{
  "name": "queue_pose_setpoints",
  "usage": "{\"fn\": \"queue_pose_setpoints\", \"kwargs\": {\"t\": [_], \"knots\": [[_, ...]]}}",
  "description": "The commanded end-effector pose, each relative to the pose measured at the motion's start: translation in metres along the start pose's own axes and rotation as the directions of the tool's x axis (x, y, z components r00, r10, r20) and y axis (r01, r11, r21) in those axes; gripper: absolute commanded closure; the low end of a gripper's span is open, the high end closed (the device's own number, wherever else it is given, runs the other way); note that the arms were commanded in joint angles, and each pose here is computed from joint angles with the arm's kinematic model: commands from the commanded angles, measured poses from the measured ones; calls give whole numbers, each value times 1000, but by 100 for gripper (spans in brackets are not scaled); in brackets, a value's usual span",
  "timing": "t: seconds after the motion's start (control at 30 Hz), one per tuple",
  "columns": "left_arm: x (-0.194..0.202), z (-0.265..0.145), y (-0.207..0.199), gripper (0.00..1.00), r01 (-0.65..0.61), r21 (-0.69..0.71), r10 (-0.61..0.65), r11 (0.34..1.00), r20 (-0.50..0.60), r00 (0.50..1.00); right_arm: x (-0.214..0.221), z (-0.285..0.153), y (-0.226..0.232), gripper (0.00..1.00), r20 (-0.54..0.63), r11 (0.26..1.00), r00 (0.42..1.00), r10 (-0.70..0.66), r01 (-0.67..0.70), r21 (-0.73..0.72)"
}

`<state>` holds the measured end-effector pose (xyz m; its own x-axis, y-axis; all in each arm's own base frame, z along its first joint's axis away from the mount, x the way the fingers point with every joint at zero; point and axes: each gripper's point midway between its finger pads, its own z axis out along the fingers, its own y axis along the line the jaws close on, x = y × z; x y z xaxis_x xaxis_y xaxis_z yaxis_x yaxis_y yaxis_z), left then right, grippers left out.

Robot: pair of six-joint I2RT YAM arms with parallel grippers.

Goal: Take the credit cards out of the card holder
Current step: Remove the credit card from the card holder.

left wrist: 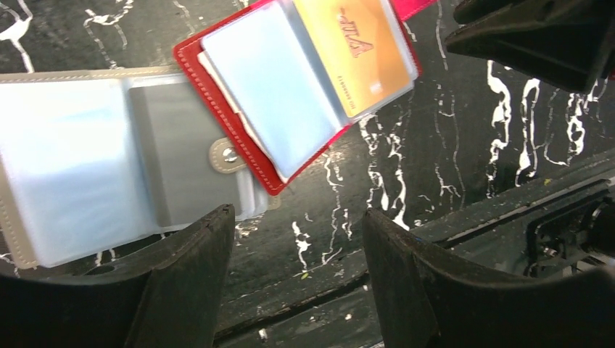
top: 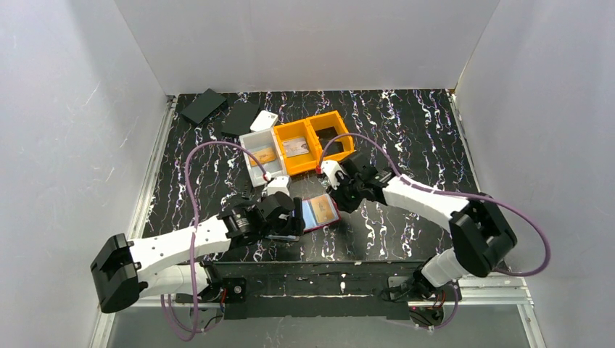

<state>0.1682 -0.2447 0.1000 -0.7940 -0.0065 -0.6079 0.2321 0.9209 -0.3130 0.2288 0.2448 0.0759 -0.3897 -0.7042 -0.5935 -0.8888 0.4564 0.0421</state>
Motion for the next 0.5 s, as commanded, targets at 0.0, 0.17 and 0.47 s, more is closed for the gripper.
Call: {"fn": "queue_pose_setpoints", "kwargs": {"t": [0.0, 0.17, 0.47], "knots": [[-2, -4, 26, 38, 32, -73, -27, 997, 61, 998, -16, 8, -23, 70, 19, 988, 997, 79, -81, 131], [0, -1, 29, 39, 52, -53, -48, 997, 78, 996, -13, 22, -20, 71, -1, 988, 993, 115, -115, 106], [6, 13, 21, 42, 58, -15, -57, 998, 56, 997, -13, 35, -8, 70, -24, 987, 987, 159, -159, 32]]}}
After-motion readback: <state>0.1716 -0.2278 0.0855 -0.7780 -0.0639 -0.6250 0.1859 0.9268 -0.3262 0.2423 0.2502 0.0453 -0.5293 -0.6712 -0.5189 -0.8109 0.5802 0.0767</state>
